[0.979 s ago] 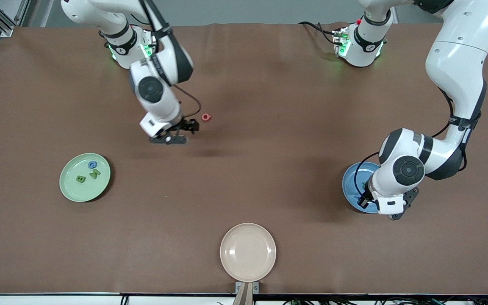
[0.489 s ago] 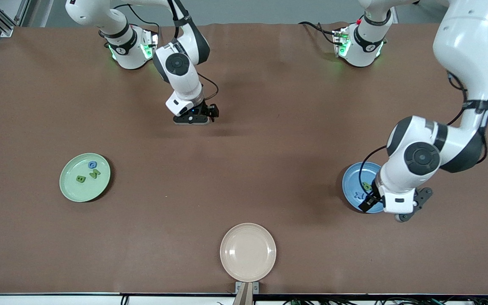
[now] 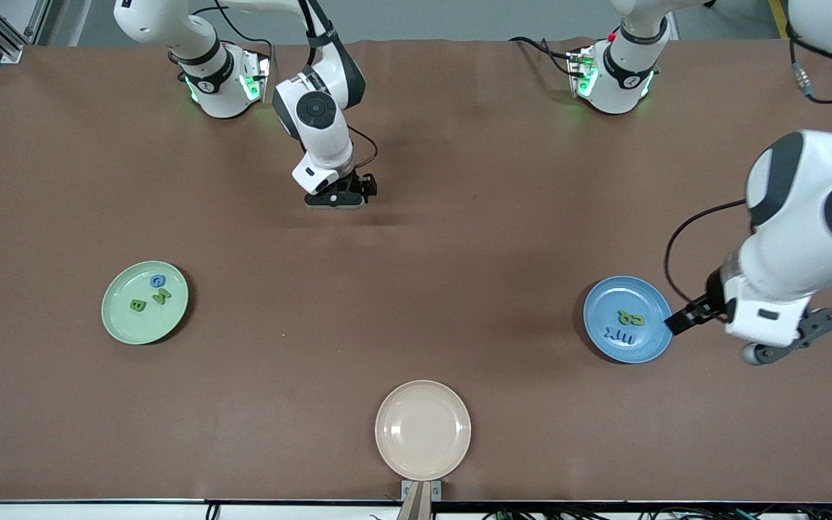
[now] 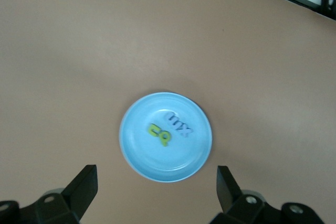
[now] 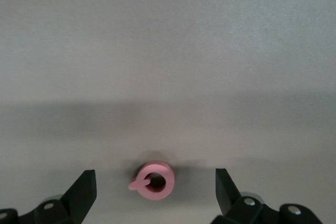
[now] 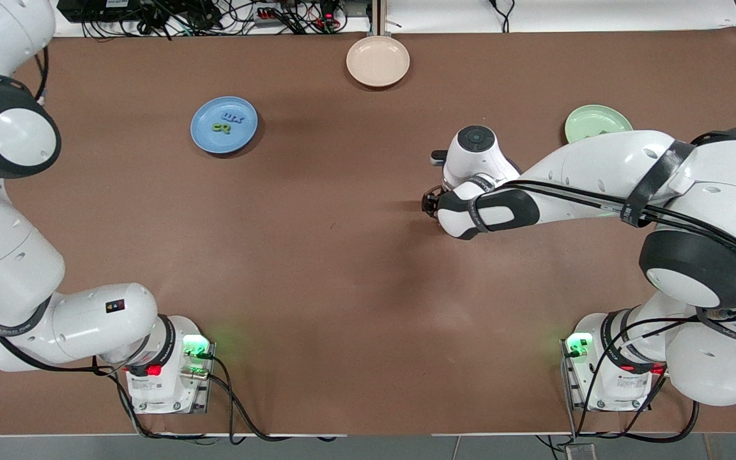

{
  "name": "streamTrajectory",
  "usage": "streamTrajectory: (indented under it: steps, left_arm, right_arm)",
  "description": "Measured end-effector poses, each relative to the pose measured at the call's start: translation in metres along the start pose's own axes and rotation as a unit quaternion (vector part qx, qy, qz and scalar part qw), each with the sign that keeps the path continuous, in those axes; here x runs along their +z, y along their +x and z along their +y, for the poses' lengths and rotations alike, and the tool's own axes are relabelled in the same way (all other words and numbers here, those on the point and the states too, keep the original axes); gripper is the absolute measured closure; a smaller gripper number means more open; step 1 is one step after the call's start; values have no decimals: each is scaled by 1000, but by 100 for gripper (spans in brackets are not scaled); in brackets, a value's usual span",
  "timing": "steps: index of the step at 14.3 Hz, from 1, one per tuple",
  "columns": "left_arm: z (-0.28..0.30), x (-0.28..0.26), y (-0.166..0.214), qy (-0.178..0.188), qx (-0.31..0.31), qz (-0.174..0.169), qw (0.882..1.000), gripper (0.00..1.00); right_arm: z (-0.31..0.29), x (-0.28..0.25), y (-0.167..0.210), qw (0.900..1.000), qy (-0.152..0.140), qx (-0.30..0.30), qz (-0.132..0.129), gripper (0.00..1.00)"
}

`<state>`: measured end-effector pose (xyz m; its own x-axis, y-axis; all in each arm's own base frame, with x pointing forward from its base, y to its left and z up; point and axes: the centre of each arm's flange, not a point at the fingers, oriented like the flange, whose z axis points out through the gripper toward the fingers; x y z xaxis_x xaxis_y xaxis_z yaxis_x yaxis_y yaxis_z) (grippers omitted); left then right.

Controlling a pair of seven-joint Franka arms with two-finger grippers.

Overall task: Sort upper and lower case letters into plates
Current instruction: 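Grasp the pink o with the right gripper while the left gripper withdraws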

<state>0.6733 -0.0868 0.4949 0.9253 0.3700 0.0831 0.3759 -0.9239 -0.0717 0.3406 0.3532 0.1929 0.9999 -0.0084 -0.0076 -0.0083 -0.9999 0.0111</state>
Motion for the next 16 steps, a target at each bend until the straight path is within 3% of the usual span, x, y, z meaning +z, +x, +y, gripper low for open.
streamTrajectory:
  steps: [5,8,10,12,16]
  left_arm:
    - [-28,-37,-12,21,46,-21,999,0]
    - [-30,-56,-19,22,56,-15,998,0]
    - [-30,-69,-25,10,65,-15,998,0]
    - [-38,-79,-26,-8,78,-22,997,0]
    - [-71,-108,-30,-31,110,-28,993,0]
  right_arm:
    - [-6,15,-12,1000,-4,0,-8,0]
    - [-11,24,-20,1000,-3,2,-11,2]
    - [-11,26,-21,1000,-5,2,-11,4]
    - [-12,25,-20,1000,-2,2,-9,16]
    - [-13,24,-20,1000,-1,3,-9,22]
